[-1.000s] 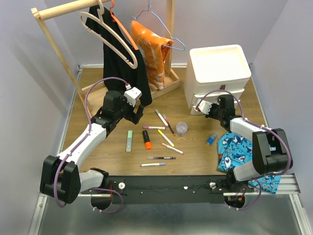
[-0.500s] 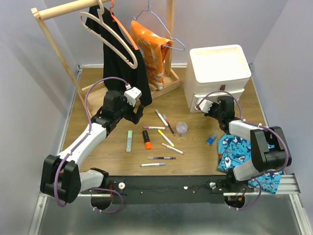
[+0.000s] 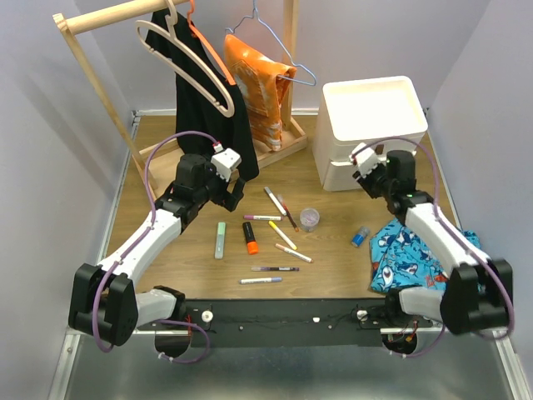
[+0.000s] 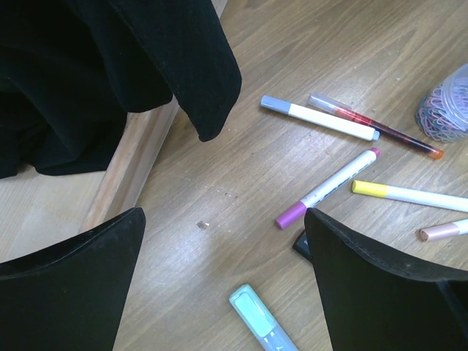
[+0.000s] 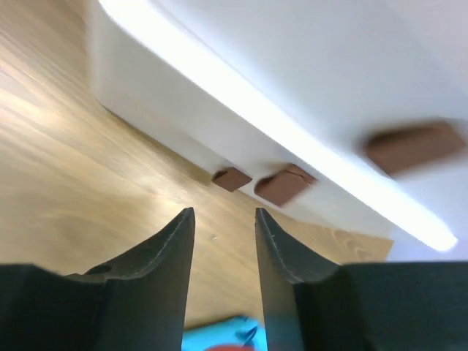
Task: Sort the stationery into containers
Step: Close the drawer in the storage box, then open the drawer in the storage box.
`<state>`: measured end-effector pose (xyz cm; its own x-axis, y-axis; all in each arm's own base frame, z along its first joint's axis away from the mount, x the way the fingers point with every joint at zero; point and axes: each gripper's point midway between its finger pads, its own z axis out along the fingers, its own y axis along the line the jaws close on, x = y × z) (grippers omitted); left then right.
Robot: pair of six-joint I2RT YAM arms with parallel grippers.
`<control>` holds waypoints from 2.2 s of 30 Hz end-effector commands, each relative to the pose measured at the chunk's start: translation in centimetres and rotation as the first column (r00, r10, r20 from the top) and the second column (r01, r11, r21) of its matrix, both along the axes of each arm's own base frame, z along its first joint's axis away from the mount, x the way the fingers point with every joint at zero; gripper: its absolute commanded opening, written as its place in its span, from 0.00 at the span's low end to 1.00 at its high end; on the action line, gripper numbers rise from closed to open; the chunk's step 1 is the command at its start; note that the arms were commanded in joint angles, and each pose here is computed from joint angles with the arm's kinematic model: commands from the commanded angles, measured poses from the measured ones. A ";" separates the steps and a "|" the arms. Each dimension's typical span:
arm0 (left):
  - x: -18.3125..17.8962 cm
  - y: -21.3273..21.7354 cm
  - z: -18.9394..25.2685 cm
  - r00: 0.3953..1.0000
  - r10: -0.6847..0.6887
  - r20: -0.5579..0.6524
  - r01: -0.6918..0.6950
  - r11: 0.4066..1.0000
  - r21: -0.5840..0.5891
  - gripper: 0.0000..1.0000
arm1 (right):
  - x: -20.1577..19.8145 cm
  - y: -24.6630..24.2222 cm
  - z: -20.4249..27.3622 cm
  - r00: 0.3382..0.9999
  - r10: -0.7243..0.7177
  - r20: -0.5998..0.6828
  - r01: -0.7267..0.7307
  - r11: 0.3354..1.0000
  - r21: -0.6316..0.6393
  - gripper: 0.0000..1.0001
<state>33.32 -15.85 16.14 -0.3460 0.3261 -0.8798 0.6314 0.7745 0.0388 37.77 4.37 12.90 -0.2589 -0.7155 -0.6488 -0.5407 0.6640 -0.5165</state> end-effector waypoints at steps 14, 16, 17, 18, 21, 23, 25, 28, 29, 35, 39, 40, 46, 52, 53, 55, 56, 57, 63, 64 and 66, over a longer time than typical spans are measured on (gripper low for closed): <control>2.1 -2.8 2.6 0.994 -0.060 -0.095 0.051 0.994 -0.093 0.99 | -8.6 5.9 9.2 0.815 0.124 -0.566 0.543 0.176 0.821 0.49; 2.5 -3.2 2.7 0.991 -0.067 -0.116 0.055 0.993 -0.106 0.99 | -8.1 1.7 8.2 0.776 0.132 -0.617 0.622 0.003 0.783 0.49; 2.5 -3.5 2.6 0.989 -0.071 -0.133 0.055 0.992 -0.118 0.99 | -8.2 0.2 6.9 0.759 0.140 -0.636 0.648 -0.063 0.759 0.49; 2.6 -3.7 2.7 0.987 -0.077 -0.141 0.059 0.990 -0.124 0.99 | -8.3 -1.1 6.2 0.746 0.155 -0.647 0.665 -0.124 0.737 0.49; 2.9 -4.5 2.6 0.982 -0.104 -0.158 0.083 0.988 -0.132 0.99 | -7.7 -3.8 5.0 0.739 0.252 -0.625 0.672 -0.211 0.710 0.49; 3.7 -4.6 2.4 0.983 -0.093 -0.159 0.074 0.990 -0.123 0.99 | -7.5 -4.1 3.8 0.749 0.288 -0.597 0.649 -0.138 0.748 0.50; 4.4 -4.9 2.3 0.983 -0.084 -0.165 0.066 0.991 -0.113 0.99 | -6.5 -4.9 4.4 0.805 0.286 -0.519 0.554 -0.051 0.831 0.50; 4.9 -5.5 2.1 0.983 -0.091 -0.160 0.078 0.994 -0.083 0.99 | -5.5 -5.7 3.5 0.833 0.333 -0.441 0.466 0.007 0.885 0.50; 5.0 -5.6 2.0 0.983 -0.094 -0.158 0.083 0.994 -0.072 0.99 | -6.3 -5.1 3.6 0.800 0.378 -0.465 0.517 -0.042 0.855 0.50; 5.0 -7.1 1.4 0.983 -0.105 -0.148 0.105 0.994 -0.005 0.99 | -4.5 -5.9 1.5 0.832 0.401 -0.383 0.470 -0.145 0.871 0.55; 4.8 -7.4 1.3 0.984 -0.104 -0.146 0.107 0.994 0.018 0.99 | -3.9 -5.3 1.3 0.838 0.412 -0.358 0.426 -0.085 0.901 0.56; 4.8 -7.3 1.4 0.984 -0.105 -0.147 0.109 0.994 0.020 0.99 | -3.8 -5.2 1.3 0.840 0.413 -0.352 0.422 -0.092 0.902 0.56; 4.7 -7.4 0.9 0.982 -0.108 -0.152 0.114 0.993 0.037 0.99 | -4.1 -3.7 0.8 0.833 0.437 -0.340 0.407 -0.067 0.911 0.56; 4.5 -7.5 0.6 0.981 -0.117 -0.157 0.125 0.991 0.040 0.99 | -3.9 -3.2 0.4 0.846 0.434 -0.309 0.358 -0.032 0.933 0.56; 4.4 -7.5 0.6 0.980 -0.122 -0.158 0.130 0.991 0.043 0.99 | -3.7 -3.3 0.4 0.854 0.430 -0.293 0.332 -0.016 0.943 0.55; 4.1 -7.6 0.4 0.978 -0.131 -0.163 0.141 0.989 0.050 0.99 | -3.0 -3.7 0.5 0.860 0.427 -0.281 0.312 -0.003 0.950 0.55; 4.1 -7.6 0.4 0.977 -0.136 -0.162 0.147 0.988 0.056 0.99 | -2.1 -4.2 1.1 0.866 0.424 -0.264 0.286 0.013 0.958 0.55; 4.0 -7.6 0.4 0.977 -0.139 -0.163 0.150 0.987 0.057 0.99 | -1.7 -4.5 1.5 0.868 0.424 -0.260 0.280 0.016 0.960 0.55; 3.9 -7.9 0.9 0.977 -0.150 -0.151 0.160 0.985 0.057 0.99 | -0.1 -5.5 6.1 0.892 0.414 -0.182 0.138 0.134 0.981 0.55; 3.9 -7.9 1.2 0.978 -0.152 -0.143 0.161 0.986 0.052 0.99 | -0.2 -5.5 6.4 0.892 0.413 -0.185 0.138 0.141 0.980 0.55; 3.8 -8.2 1.3 0.977 -0.159 -0.140 0.166 0.985 0.040 0.99 | -1.0 -5.1 7.3 0.890 0.415 -0.191 0.125 0.182 0.975 0.54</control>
